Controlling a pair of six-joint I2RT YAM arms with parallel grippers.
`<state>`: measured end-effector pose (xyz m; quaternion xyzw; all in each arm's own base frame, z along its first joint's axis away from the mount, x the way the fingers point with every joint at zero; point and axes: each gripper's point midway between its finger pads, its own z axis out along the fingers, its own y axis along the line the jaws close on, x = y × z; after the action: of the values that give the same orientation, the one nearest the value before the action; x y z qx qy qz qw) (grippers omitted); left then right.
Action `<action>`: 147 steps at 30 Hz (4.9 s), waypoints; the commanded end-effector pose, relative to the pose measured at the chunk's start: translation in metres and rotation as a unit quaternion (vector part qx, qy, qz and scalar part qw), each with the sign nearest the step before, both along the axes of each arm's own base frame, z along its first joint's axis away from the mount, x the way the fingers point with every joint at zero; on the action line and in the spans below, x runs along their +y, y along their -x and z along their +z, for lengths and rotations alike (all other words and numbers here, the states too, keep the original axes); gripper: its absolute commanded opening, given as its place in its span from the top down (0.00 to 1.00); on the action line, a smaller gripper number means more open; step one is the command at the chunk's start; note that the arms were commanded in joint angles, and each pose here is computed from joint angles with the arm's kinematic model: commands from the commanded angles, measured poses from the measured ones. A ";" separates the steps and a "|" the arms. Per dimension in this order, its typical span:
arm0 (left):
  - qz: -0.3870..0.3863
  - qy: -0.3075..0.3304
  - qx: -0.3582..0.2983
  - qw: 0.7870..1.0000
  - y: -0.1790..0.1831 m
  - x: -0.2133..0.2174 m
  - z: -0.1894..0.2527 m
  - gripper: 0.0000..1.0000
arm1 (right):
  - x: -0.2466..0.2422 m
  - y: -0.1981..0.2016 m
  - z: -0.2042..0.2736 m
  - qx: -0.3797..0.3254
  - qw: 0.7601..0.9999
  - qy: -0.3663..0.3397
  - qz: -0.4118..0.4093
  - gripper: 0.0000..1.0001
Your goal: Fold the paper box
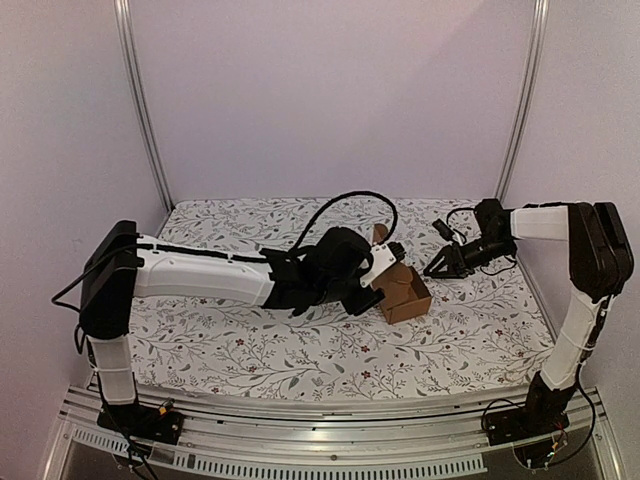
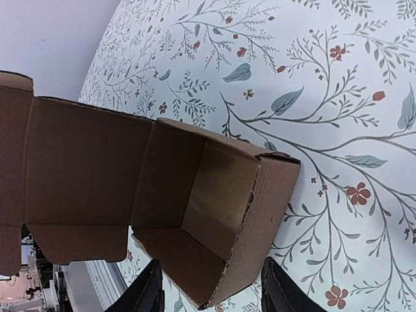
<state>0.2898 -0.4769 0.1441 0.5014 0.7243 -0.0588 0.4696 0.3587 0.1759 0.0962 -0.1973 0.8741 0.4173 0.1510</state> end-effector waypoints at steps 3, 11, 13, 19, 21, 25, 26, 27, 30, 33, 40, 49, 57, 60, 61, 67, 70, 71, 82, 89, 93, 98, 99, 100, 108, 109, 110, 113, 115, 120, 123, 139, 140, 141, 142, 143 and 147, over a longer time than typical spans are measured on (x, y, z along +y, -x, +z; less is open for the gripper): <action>0.048 0.061 0.040 0.996 -0.006 0.017 0.033 0.29 | 0.012 0.023 -0.021 0.101 0.995 -0.012 0.010 0.50; 0.152 0.117 0.062 0.980 -0.003 0.067 0.072 0.22 | 0.075 0.093 -0.019 0.141 0.983 -0.009 0.121 0.46; 0.183 0.124 0.056 0.974 -0.006 0.082 0.086 0.20 | 0.098 0.105 -0.010 0.125 0.979 -0.017 0.161 0.44; 0.223 0.109 0.058 0.967 -0.006 0.108 0.111 0.20 | 0.103 0.129 0.001 0.144 0.969 -0.015 0.199 0.40; 0.219 0.108 0.063 0.968 -0.003 0.110 0.108 0.20 | 0.089 0.130 0.009 0.120 0.971 -0.005 0.206 0.39; 0.227 0.103 0.055 0.967 -0.005 0.114 0.103 0.20 | 0.058 0.119 0.038 0.072 0.978 0.012 0.195 0.39; 0.230 0.102 0.055 0.966 -0.006 0.114 0.102 0.21 | 0.049 0.112 0.048 0.050 0.981 0.021 0.188 0.40; 0.230 0.102 0.056 0.966 -0.006 0.113 0.101 0.22 | 0.043 0.102 0.054 0.024 0.982 0.032 0.186 0.40; 0.213 0.094 0.063 0.970 -0.004 0.106 0.090 0.23 | 0.032 0.067 0.086 -0.067 0.981 0.049 0.174 0.40; 0.170 0.082 0.056 0.980 -0.002 0.097 0.082 0.21 | 0.031 0.030 0.107 -0.160 0.967 0.070 0.183 0.40; 0.184 0.088 0.073 0.976 -0.040 0.097 0.092 0.18 | 0.062 -0.037 0.131 -0.239 0.952 0.043 0.187 0.37; 0.141 0.036 0.114 0.983 -0.066 0.058 0.084 0.26 | 0.094 -0.036 0.091 -0.207 0.958 0.039 0.193 0.41; 0.135 0.007 0.129 0.982 -0.073 0.045 0.064 0.49 | 0.112 -0.019 0.063 -0.187 0.962 0.041 0.196 0.49; 0.132 0.010 0.131 0.982 -0.072 0.044 0.065 0.58 | 0.114 -0.017 0.060 -0.179 0.965 0.037 0.189 0.51; 0.130 0.010 0.130 0.983 -0.071 0.043 0.065 0.61 | 0.114 -0.016 0.061 -0.178 0.965 0.034 0.188 0.51; 0.115 0.000 0.122 0.986 -0.066 0.036 0.064 0.87 | 0.114 -0.010 0.055 -0.161 0.969 0.023 0.184 0.52; 0.107 -0.012 0.111 0.988 -0.060 0.031 0.062 0.97 | 0.115 -0.007 0.052 -0.151 0.971 0.017 0.184 0.53; 0.105 -0.018 0.106 0.989 -0.058 0.030 0.061 0.98 | 0.115 -0.005 0.051 -0.147 0.972 0.014 0.184 0.53; 0.094 -0.054 0.068 0.992 -0.036 0.008 0.048 1.00 | 0.108 0.020 0.036 -0.090 0.978 0.010 0.189 0.54; 0.093 -0.062 0.060 0.992 -0.030 0.003 0.041 1.00 | 0.085 0.059 0.036 -0.081 0.967 0.027 0.240 0.51; 0.096 -0.058 0.060 0.992 -0.030 0.002 0.041 1.00 | 0.063 0.066 0.049 -0.084 0.967 0.001 0.242 0.50; 0.089 -0.048 0.058 0.993 -0.030 -0.003 0.046 1.00 | 0.046 0.028 0.046 -0.094 0.978 0.013 0.187 0.53; 0.088 -0.047 0.057 0.993 -0.031 -0.004 0.048 1.00 | 0.049 0.013 0.045 -0.104 0.980 0.015 0.167 0.53; 0.087 -0.046 0.056 0.994 -0.031 -0.004 0.049 1.00 | 0.049 0.006 0.041 -0.099 0.983 0.018 0.152 0.54; 0.085 -0.044 0.056 0.994 -0.030 -0.005 0.053 1.00 | 0.078 -0.052 0.013 -0.075 0.993 0.064 0.067 0.57; 0.085 -0.044 0.056 0.994 -0.031 -0.005 0.053 1.00 | 0.083 -0.050 0.009 -0.071 0.992 0.068 0.075 0.57; 0.085 -0.044 0.056 0.994 -0.031 -0.005 0.053 1.00 | 0.089 -0.045 0.001 -0.061 0.992 0.072 0.084 0.57; 0.089 -0.043 0.056 0.993 -0.031 -0.005 0.052 1.00 | 0.096 -0.032 -0.011 -0.045 0.990 0.079 0.105 0.57; 0.091 -0.044 0.058 0.993 -0.031 -0.005 0.050 1.00 | 0.095 -0.026 -0.015 -0.039 0.990 0.084 0.110 0.57; 0.085 -0.043 0.066 0.993 -0.024 -0.011 0.043 1.00 | 0.088 -0.013 -0.025 -0.023 0.987 0.101 0.122 0.56; 0.081 -0.044 0.065 0.994 -0.019 -0.015 0.043 1.00 | 0.085 -0.009 -0.030 -0.017 0.986 0.109 0.124 0.56; 0.062 -0.085 0.037 0.994 0.006 -0.026 0.032 1.00 | 0.000 0.014 0.016 -0.024 0.993 0.099 0.059 0.54; 0.062 -0.084 0.036 0.994 0.006 -0.026 0.033 1.00 | -0.006 0.018 0.028 -0.045 0.992 0.102 0.058 0.54; 0.062 -0.084 0.036 0.994 0.006 -0.025 0.034 1.00 | -0.009 0.026 0.044 -0.079 0.989 0.103 0.065 0.54; 0.062 -0.083 0.035 0.994 0.005 -0.025 0.035 1.00 | -0.012 0.036 0.050 -0.097 0.987 0.106 0.076 0.54; 0.062 -0.082 0.034 0.994 0.005 -0.025 0.036 1.00 | -0.013 0.047 0.060 -0.139 0.979 0.108 0.103 0.54; 0.061 -0.081 0.027 0.994 0.004 -0.025 0.042 1.00 | -0.009 0.120 0.073 -0.206 0.947 0.088 0.229 0.55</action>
<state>0.2918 -0.4984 0.1969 0.4749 0.7714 0.0072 0.4234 0.3035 0.1586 0.1591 -0.3510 0.8612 0.3009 0.2113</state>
